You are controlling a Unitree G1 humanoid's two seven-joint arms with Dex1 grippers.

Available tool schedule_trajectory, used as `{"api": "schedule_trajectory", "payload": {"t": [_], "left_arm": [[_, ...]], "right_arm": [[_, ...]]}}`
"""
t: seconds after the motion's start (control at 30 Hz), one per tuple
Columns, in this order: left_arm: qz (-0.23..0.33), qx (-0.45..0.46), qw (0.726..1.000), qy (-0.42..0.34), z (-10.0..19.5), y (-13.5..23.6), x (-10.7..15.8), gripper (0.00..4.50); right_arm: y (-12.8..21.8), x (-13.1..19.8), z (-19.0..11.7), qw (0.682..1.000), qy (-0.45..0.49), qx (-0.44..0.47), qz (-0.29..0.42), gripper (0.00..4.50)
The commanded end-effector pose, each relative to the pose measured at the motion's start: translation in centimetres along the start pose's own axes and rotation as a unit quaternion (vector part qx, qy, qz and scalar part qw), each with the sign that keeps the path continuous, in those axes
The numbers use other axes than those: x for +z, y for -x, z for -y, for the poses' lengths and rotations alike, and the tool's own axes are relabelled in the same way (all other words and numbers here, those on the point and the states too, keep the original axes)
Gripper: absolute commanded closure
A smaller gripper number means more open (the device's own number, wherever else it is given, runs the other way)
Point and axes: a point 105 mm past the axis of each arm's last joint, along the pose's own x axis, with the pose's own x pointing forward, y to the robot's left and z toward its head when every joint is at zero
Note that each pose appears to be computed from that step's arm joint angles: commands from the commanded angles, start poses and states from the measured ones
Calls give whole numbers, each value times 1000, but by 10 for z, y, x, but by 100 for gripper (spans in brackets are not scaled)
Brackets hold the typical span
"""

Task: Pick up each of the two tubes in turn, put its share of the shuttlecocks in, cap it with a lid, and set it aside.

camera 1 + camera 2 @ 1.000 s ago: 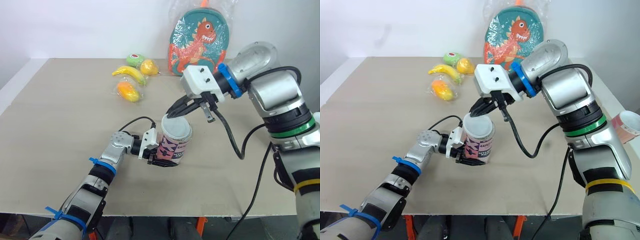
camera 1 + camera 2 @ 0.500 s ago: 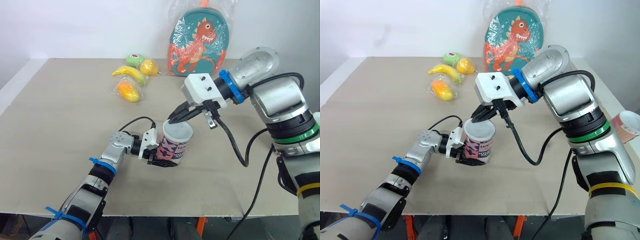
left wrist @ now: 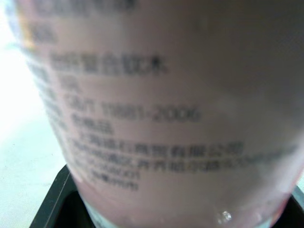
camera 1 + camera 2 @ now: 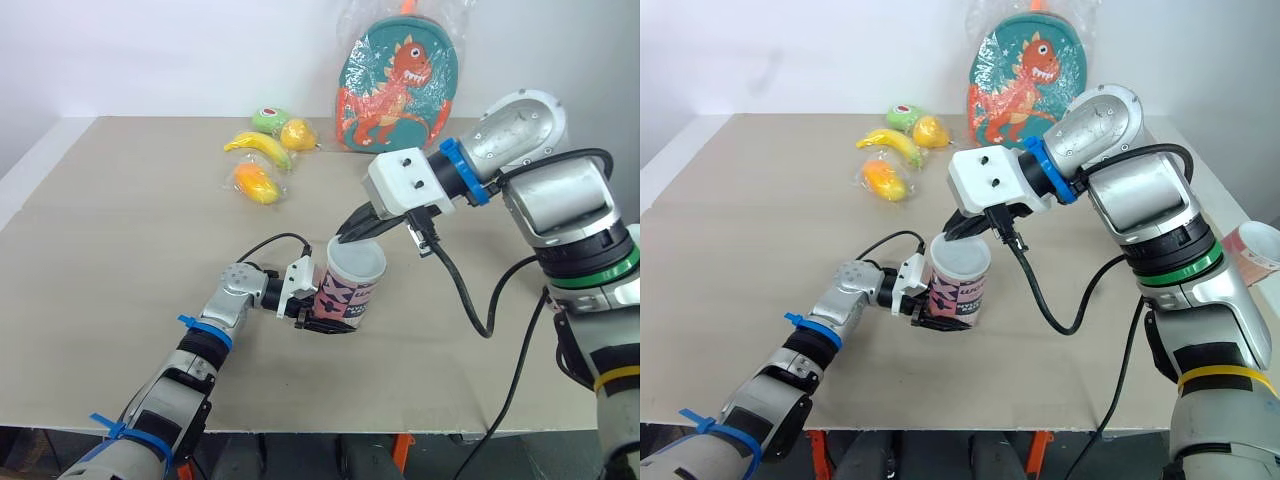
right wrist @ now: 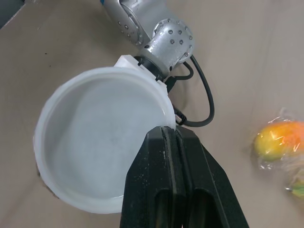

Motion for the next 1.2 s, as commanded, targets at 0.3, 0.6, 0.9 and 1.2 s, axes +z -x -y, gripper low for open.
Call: {"api": "schedule_trajectory", "payload": {"t": [0.3,0.6,0.9,1.2], "left_arm": [[-19,18,999,18,-1,8,-11,167],[-16,24,999,18,-2,7,-10,167],[-16,25,999,20,-2,8,-11,167],[-15,24,999,20,-2,7,-11,167]], "right_arm": [[9,8,-12,998,54,6,-36,440],[-1,2,-19,998,53,11,-44,440],[6,6,-1,997,55,-31,-36,440],[20,9,15,995,66,-53,-41,440]]}}
